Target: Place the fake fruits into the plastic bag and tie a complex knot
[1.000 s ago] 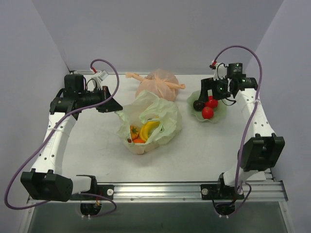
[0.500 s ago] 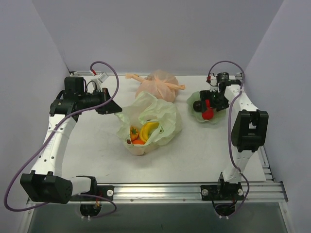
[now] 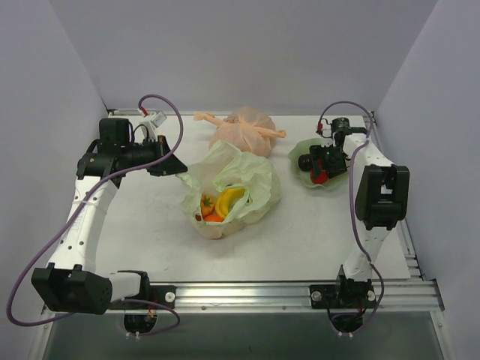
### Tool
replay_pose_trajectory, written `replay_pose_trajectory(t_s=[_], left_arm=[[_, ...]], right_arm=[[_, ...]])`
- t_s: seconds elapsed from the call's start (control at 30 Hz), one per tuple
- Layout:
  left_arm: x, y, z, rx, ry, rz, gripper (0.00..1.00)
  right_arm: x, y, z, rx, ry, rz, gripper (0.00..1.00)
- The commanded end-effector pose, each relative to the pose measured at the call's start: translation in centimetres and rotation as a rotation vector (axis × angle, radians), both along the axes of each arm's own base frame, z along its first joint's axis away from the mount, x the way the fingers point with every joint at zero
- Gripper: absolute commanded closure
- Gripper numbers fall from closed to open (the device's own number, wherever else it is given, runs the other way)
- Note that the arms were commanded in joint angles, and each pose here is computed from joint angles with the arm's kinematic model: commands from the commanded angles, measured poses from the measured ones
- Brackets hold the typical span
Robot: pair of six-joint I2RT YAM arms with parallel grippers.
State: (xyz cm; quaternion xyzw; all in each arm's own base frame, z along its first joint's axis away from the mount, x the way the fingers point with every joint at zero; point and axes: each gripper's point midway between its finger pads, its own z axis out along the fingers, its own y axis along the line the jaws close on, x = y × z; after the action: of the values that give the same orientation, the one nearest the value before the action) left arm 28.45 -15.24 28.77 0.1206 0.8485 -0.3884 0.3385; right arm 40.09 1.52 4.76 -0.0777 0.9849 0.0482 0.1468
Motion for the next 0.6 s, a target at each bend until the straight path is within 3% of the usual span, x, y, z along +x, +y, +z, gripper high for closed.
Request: replay_pose_trajectory(t_s=[0.0,0.13,0.3,0.43,0.57], left_arm=[[0.4,0.2,0.6,0.005,-0.05,-0.006,1.0],[0.3,0.1,0.7,0.001,-0.052,-0.01,1.0],[0.2,0.1,0.5,0.001,-0.051,-0.017,1.0],[0.3,0.0,0.3,-0.004,-0.048,-0.019,1.0],[0.4,0.1,0.5,-0.003,-0.055,-0.013,1.0]], right_arm=[[-1.0,0.7,3.7,0.033,-0.049,0.016,0.41],[-1.8,0.0,9.3,0.058,-0.168,0.015,0.61],[-2.7,0.6,14.5,0.063,-0.291,0.085,0.76],[-2.6,0.1,13.2,0.003,-0.256,0.083,0.23],[-1.9,0.1,10.0,0.012,-0.176,0.041,0.18]])
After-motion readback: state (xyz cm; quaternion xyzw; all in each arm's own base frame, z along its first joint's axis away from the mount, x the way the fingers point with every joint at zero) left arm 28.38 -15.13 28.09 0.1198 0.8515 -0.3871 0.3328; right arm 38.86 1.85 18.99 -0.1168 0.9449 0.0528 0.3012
